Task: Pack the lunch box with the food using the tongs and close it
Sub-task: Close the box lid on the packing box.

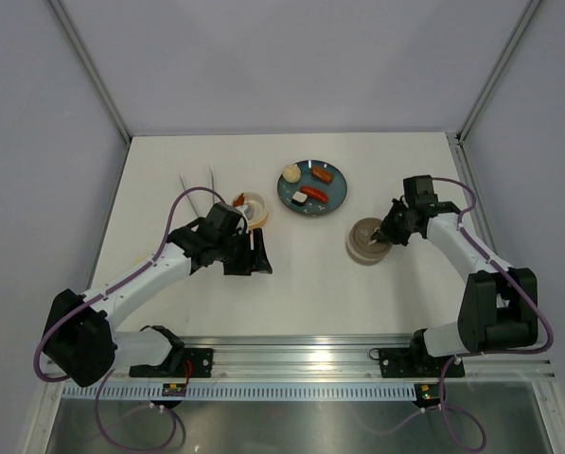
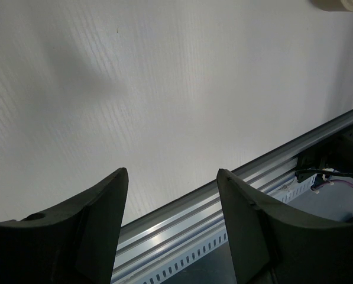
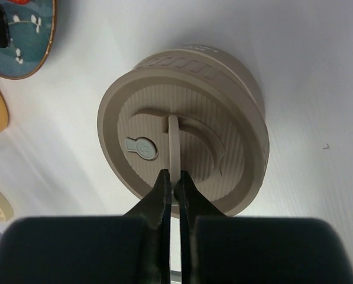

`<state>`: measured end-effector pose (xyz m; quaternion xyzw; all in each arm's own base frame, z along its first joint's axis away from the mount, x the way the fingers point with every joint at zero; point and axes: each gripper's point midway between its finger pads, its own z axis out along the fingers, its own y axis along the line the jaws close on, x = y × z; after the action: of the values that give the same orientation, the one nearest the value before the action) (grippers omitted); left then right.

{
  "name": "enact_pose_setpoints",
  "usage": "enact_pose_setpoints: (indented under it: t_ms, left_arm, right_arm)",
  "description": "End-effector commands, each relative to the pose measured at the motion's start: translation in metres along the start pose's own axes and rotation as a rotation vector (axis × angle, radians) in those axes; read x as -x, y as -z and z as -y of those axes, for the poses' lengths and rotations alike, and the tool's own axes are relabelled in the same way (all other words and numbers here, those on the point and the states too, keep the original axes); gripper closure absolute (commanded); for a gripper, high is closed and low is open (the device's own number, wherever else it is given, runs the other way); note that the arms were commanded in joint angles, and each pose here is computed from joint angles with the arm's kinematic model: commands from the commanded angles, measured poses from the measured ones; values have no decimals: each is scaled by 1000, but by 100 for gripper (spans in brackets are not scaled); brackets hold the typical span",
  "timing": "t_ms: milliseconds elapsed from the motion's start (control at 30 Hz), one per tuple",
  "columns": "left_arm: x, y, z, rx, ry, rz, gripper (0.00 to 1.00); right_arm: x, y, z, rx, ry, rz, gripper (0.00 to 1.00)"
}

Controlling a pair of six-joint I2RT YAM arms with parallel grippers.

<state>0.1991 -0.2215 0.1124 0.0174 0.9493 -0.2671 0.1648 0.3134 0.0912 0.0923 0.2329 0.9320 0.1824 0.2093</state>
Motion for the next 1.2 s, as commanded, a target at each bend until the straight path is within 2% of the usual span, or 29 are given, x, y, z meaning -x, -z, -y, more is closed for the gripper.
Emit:
enact_pose_setpoints:
  t_ms: [0, 367, 933, 1167]
  left_arm:
    - [7, -3, 0, -2, -9, 27, 35]
    - [5, -3, 0, -1, -8, 23, 35]
    - [7, -5, 2, -7, -7, 21, 35]
    - [6, -5, 3, -6, -13, 18, 35]
  right_arm:
    - [-1, 15, 8, -42, 30, 20, 100]
    - [-7, 12, 11, -44, 45, -3, 100]
    - [2, 3, -15, 59, 48, -24, 100]
    - [7, 5, -14, 23, 60, -8, 100]
